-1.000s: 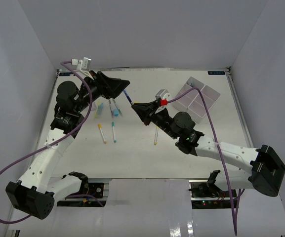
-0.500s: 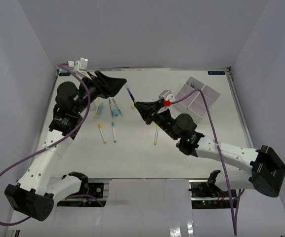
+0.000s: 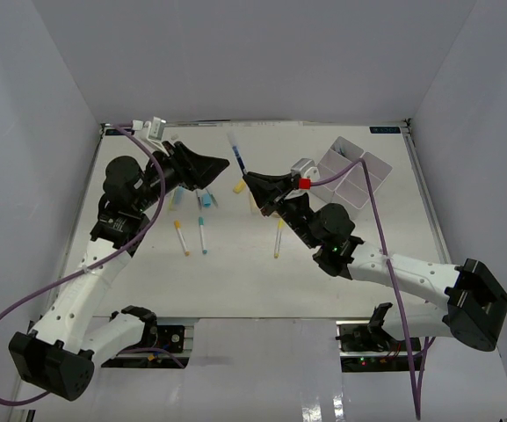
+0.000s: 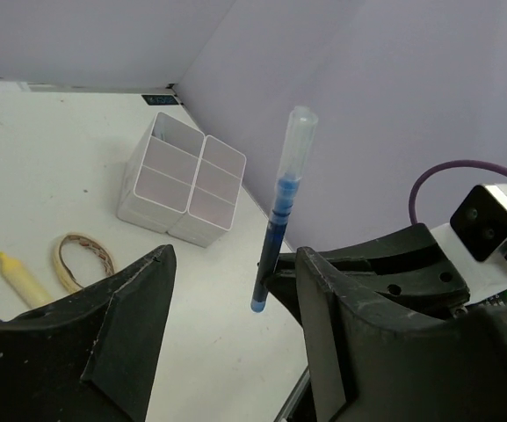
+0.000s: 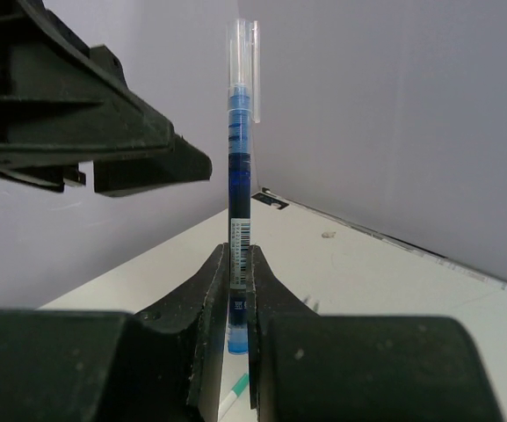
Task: Sort the stationery into containers
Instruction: Close the pen cap on the pen.
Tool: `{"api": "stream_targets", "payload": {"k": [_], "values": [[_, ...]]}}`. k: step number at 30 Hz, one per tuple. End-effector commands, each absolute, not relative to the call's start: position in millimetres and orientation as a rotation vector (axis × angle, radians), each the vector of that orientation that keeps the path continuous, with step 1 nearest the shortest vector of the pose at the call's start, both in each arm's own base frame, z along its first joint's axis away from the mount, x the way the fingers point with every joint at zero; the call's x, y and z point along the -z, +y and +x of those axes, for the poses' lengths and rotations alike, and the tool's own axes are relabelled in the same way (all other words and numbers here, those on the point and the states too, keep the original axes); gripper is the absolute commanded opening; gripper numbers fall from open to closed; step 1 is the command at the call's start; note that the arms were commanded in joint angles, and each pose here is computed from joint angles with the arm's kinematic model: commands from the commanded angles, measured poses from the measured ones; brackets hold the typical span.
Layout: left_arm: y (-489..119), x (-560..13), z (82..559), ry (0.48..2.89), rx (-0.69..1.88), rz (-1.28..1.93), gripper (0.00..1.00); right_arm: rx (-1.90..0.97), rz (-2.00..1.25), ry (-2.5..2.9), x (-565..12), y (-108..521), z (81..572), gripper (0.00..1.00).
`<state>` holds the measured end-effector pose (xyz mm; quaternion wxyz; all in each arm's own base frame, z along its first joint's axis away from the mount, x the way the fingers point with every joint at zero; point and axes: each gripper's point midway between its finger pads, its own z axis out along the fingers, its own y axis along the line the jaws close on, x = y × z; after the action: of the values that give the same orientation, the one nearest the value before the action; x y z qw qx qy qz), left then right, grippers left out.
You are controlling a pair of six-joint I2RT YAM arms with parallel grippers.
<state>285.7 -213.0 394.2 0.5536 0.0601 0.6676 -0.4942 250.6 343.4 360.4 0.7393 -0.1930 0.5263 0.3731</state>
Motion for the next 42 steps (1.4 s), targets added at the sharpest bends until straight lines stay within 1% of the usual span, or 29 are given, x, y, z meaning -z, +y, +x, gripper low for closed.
{"api": "stream_targets", "payload": {"k": [1, 6, 16, 22, 32, 37, 42], "values": [[-219, -394, 275, 1.553, 1.219, 0.199, 0.67, -0.84, -0.329, 1.036, -405, 335, 250, 0.08], [-226, -389, 276, 1.528, 1.257, 0.202, 0.67, -0.85, -0.332, 1.033, -405, 337, 250, 0.08], [-254, -406, 265, 1.404, 1.332, 0.244, 0.66, -0.853, -0.334, 1.043, -402, 340, 251, 0.08], [-268, -398, 269, 1.422, 1.319, 0.241, 0.61, -0.856, -0.337, 1.04, -403, 340, 251, 0.08], [-267, -393, 279, 1.434, 1.282, 0.188, 0.53, -0.86, -0.342, 1.039, -403, 341, 250, 0.08], [-272, -387, 279, 1.444, 1.294, 0.189, 0.46, -0.86, -0.337, 1.036, -404, 339, 250, 0.08], [-275, -382, 277, 1.454, 1.303, 0.192, 0.42, -0.862, -0.338, 1.031, -406, 339, 248, 0.08]]}}
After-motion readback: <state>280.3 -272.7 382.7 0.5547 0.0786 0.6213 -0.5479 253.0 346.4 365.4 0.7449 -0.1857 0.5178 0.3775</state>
